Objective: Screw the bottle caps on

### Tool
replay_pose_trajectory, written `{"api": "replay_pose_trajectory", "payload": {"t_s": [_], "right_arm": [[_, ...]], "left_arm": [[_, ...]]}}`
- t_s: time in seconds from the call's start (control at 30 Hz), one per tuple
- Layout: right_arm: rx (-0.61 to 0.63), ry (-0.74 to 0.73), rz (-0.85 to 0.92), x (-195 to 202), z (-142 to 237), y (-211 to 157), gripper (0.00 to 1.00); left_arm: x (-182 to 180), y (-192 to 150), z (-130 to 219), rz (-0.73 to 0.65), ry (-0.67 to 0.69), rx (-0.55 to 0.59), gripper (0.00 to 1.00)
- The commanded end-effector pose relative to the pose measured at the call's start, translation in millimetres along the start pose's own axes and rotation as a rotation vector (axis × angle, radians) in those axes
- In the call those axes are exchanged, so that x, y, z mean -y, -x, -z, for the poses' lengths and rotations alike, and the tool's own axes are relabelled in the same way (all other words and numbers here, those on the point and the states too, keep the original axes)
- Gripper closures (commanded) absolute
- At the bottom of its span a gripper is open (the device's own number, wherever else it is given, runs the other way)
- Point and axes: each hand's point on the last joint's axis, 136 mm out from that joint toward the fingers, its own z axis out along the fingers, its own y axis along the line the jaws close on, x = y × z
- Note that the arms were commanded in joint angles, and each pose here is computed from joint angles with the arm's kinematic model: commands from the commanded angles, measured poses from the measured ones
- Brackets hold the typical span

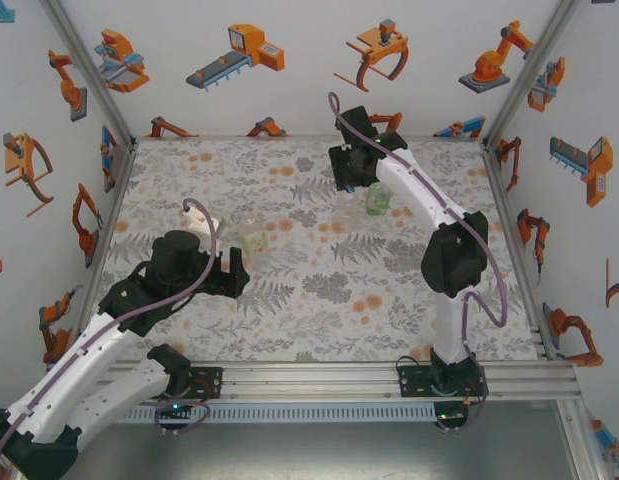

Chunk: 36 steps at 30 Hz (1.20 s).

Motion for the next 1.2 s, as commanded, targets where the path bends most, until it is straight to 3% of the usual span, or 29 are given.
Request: {"api": "replay_pose_trajectory", "payload": {"t_s": [0.0, 0.1, 0.27, 0.5, 0.8, 1.17], "right_arm": [[0.064, 0.002, -0.026, 6, 35, 18, 0.44], [0.088, 0.024, -0.044, 4, 48, 23, 0.44], [0.11, 0.056, -0.073, 1, 67, 23, 0.44], [0.123, 0.07, -0.093, 4, 86, 10, 0.44], [0.109, 0.07, -0.112, 8, 93, -12, 0.44], [0.089, 0.058, -0.117, 12, 96, -29, 0.43]], "left_arm": [[-13, -10, -3, 0.062, 0.064, -0.032, 0.24], [-18, -17, -6, 0.13, 0.092, -0.048, 0.27], [-7, -40, -29, 0.227, 0.026, -0.106, 0.25], [0, -72, -64, 0.25, 0.02, -0.236, 0.28], [6, -59, -90, 0.041, 0.012, -0.127, 0.28], [-20, -70, -105, 0.105, 0.127, -0.046, 0.33]]}}
